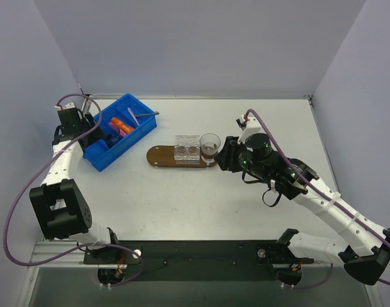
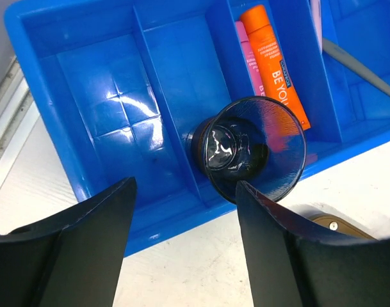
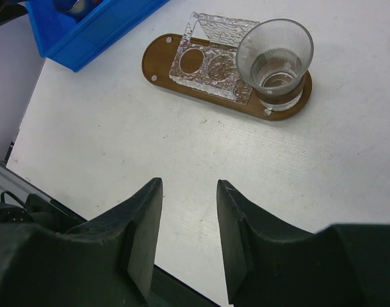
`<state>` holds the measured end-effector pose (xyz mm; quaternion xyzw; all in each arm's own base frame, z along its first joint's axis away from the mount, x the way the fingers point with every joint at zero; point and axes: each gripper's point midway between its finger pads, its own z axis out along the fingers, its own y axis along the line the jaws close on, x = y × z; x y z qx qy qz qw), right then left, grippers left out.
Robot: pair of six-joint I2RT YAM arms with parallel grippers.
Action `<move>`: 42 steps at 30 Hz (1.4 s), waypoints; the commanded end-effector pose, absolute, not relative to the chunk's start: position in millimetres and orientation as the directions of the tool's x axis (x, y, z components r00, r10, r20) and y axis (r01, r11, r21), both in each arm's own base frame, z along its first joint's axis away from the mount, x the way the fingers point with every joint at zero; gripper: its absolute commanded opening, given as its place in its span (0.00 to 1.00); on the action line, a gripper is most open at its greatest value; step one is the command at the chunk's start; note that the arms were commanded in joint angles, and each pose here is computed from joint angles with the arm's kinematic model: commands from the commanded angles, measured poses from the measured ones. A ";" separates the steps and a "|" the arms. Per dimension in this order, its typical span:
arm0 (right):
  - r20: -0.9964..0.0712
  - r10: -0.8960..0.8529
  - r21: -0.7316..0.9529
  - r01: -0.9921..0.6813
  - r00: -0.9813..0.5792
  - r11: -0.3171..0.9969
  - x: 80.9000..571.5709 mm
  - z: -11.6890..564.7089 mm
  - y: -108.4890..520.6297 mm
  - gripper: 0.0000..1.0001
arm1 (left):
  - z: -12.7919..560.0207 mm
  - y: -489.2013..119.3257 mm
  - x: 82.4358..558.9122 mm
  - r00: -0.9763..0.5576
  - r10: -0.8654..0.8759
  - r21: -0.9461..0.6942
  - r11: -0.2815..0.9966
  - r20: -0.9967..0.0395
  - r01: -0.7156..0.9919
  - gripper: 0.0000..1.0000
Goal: Prepare toiletry sets of a toothbrush and toothpaste on the tray
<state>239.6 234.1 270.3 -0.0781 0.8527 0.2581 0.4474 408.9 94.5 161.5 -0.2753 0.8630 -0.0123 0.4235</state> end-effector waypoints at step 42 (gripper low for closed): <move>-0.715 0.079 0.420 -0.337 -0.695 0.842 242.3 232.9 261.4 0.37 | 215.0 88.7 438.2 -0.380 -0.576 -0.464 0.814 -0.724 -0.349 0.00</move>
